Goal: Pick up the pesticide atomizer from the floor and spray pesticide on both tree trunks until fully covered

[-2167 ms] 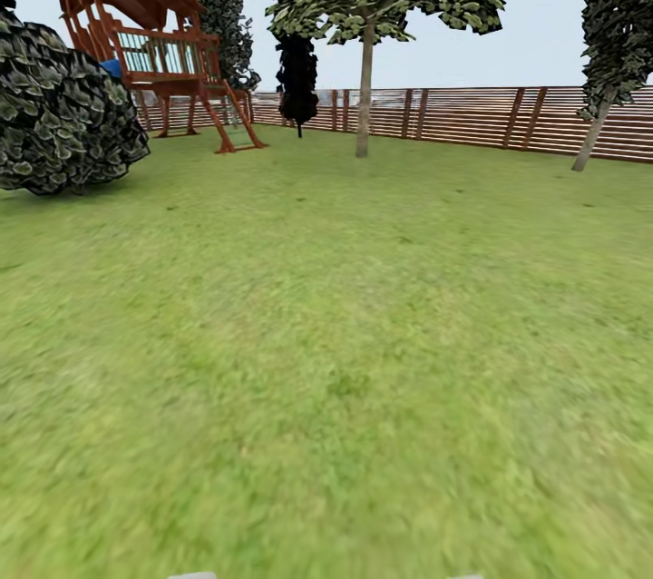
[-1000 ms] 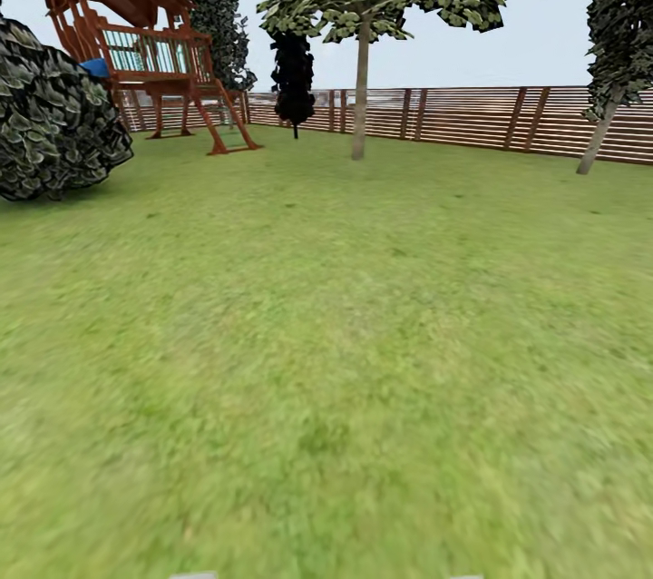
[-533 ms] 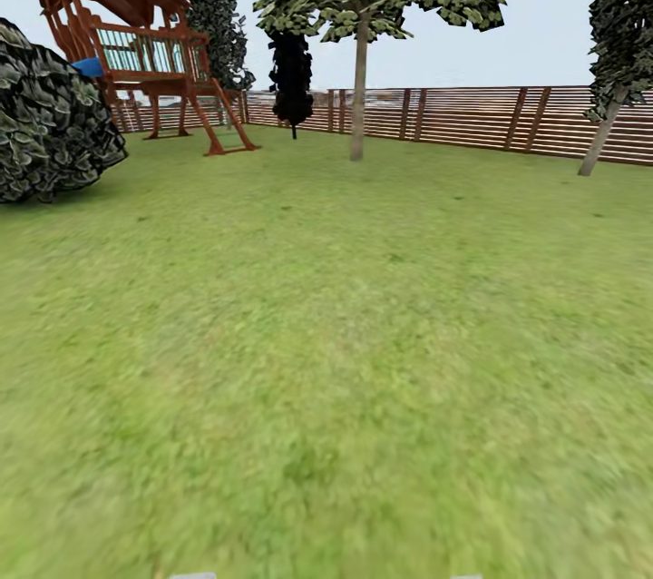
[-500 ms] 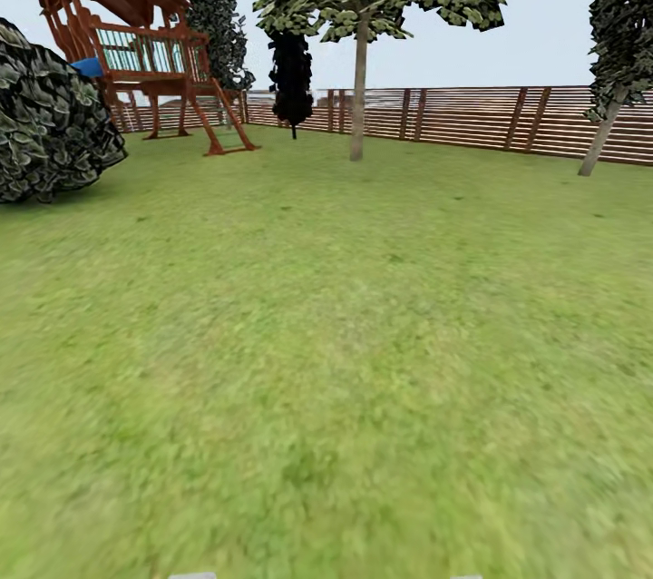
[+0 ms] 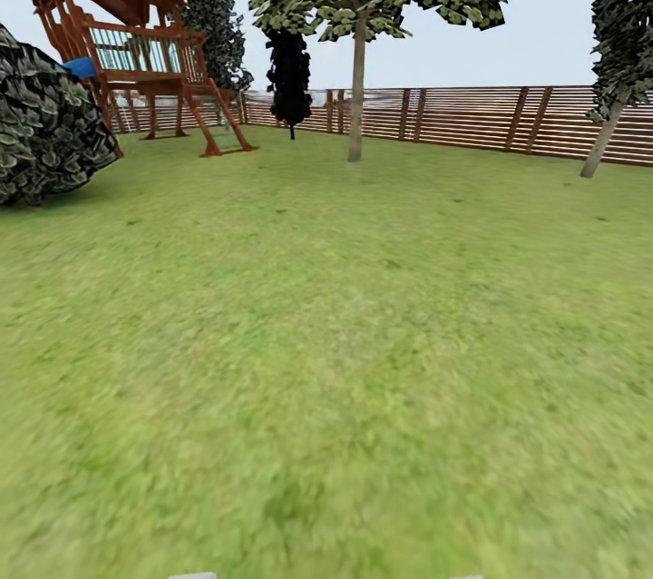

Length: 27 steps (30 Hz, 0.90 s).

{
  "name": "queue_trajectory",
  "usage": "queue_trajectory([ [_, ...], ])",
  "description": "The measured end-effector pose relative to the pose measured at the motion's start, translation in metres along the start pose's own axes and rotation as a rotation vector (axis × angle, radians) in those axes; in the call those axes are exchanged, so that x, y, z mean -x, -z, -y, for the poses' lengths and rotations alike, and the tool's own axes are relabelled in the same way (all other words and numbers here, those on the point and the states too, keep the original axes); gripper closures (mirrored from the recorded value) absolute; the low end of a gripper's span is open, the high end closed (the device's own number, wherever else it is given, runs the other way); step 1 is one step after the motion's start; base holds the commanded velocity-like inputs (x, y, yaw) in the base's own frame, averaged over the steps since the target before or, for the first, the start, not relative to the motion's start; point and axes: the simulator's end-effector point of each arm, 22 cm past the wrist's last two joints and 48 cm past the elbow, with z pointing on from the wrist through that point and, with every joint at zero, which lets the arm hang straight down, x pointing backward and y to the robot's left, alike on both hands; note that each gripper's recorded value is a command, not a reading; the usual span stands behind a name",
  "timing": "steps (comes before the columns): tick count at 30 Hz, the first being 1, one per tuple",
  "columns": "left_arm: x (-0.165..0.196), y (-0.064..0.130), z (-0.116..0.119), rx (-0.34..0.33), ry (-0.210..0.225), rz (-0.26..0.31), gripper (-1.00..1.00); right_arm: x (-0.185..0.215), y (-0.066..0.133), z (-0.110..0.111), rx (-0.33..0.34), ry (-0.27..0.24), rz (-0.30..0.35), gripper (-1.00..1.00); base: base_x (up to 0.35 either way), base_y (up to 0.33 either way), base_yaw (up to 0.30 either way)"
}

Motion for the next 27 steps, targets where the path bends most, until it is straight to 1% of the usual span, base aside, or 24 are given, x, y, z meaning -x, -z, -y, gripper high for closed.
queue_trajectory([
  [27,0.0003,-0.0001,-0.0002,0.001,0.000,0.001,1.00,0.0001,-0.0001,-0.0002,0.000,0.000,0.000,-1.00,0.293,-0.145,0.000],
])
